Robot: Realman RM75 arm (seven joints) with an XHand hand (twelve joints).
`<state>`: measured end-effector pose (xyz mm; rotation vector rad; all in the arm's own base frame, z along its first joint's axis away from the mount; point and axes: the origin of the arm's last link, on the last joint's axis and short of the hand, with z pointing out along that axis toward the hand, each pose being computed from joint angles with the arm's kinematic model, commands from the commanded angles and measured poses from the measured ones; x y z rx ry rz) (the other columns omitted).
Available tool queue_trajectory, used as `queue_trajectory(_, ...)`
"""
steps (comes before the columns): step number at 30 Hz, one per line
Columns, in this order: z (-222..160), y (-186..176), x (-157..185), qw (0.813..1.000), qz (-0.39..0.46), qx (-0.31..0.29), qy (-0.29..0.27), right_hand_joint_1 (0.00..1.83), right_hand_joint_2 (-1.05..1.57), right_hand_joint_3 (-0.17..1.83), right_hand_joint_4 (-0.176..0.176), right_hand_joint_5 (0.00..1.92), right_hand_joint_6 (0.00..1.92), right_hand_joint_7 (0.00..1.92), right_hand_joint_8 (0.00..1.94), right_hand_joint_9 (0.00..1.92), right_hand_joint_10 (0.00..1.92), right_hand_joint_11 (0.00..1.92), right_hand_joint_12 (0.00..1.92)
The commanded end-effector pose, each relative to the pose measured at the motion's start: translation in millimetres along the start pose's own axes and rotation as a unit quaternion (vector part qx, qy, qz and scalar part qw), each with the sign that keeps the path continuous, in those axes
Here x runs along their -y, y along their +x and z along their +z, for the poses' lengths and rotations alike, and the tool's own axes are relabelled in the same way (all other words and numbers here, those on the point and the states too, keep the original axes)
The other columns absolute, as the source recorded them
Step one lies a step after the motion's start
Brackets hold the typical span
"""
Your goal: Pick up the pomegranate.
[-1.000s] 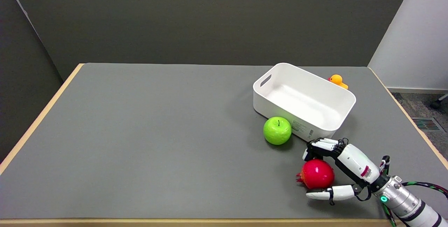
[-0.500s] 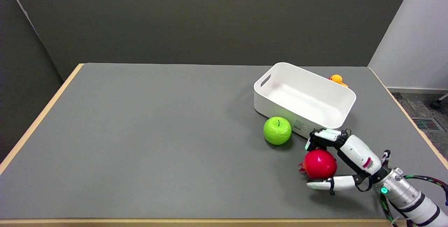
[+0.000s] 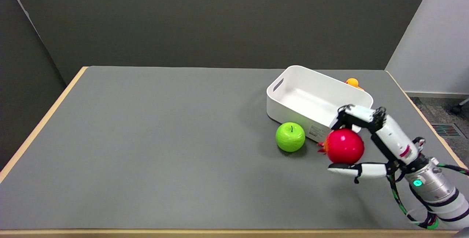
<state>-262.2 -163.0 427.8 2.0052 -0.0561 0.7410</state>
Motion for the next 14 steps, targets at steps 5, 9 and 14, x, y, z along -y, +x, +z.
queue_trajectory(5,56.5,86.4,9.7,0.989,-0.051,-0.135,0.023,1.18,1.09,0.4,-0.176,0.68,1.51,0.72,1.52,0.89,1.89,0.63,1.67)
queue_trajectory(9,79.5,88.7,-25.2,0.99,-0.076,-0.12,-0.012,1.18,1.09,0.39,-0.176,0.67,1.52,0.71,1.53,0.88,1.89,0.63,1.69)
queue_trajectory(14,109.5,74.8,-61.5,0.991,-0.085,-0.102,-0.033,1.18,1.1,0.38,-0.176,0.66,1.52,0.71,1.54,0.88,1.89,0.62,1.7)
